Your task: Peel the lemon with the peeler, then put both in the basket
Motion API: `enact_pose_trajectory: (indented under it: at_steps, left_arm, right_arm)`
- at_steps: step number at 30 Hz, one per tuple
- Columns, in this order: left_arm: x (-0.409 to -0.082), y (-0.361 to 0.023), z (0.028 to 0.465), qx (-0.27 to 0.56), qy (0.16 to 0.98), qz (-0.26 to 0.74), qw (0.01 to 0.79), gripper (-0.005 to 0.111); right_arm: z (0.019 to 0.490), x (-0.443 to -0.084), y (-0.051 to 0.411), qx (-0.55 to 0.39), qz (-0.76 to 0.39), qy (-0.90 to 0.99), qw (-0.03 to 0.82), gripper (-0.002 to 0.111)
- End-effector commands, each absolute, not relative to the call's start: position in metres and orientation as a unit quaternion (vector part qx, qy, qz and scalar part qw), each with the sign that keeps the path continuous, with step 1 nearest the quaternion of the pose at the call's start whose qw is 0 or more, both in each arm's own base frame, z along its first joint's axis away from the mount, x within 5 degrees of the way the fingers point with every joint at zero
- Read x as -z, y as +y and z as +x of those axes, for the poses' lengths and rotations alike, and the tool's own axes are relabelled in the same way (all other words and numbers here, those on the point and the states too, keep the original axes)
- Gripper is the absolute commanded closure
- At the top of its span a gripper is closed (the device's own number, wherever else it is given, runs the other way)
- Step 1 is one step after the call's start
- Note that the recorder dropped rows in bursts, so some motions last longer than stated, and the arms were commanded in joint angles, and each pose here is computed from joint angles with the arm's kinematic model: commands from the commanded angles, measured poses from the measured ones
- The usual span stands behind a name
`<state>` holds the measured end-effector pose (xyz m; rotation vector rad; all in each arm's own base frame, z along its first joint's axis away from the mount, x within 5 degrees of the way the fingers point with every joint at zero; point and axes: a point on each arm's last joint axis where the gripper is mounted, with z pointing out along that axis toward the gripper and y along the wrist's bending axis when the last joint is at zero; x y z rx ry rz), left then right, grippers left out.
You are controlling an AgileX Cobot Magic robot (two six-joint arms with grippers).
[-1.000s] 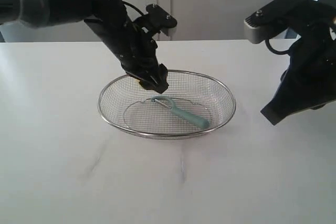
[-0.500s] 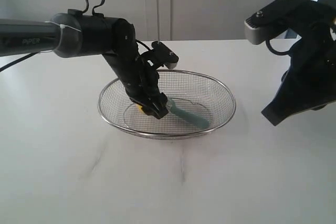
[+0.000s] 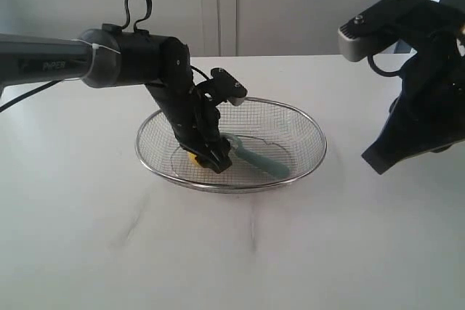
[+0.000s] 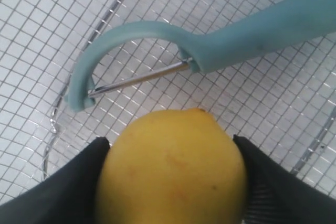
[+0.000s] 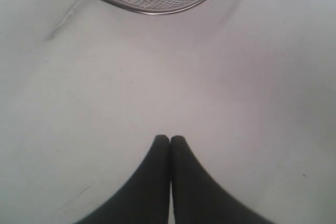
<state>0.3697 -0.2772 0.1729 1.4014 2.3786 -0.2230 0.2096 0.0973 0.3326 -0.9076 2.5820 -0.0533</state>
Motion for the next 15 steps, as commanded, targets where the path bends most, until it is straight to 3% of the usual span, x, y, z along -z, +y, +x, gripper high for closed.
enact_pose_trajectory:
  at_steps: [1,5,10,15]
  left_arm:
    - [-0.177,-0.278,0.369,0.083,0.844,0.496,0.187,0.040]
    - [-0.178,-0.278,0.369,0.083,0.844,0.496,0.188,0.022]
    - [-0.185,-0.277,0.367,0.084,0.843,0.497,0.186,0.021]
    - [-0.213,-0.274,0.364,0.085,0.837,0.497,0.215,0.021]
  right_arm:
    - [0.208,-0.334,0.095,0.022,-0.321,0.925,0.203,0.108]
    - [0.208,-0.334,0.095,0.022,-0.321,0.925,0.203,0.108]
    - [0.208,-0.334,0.095,0.022,-0.321,0.925,0.203,0.108]
    - [0.208,-0.334,0.095,0.022,-0.321,0.925,0.203,0.108]
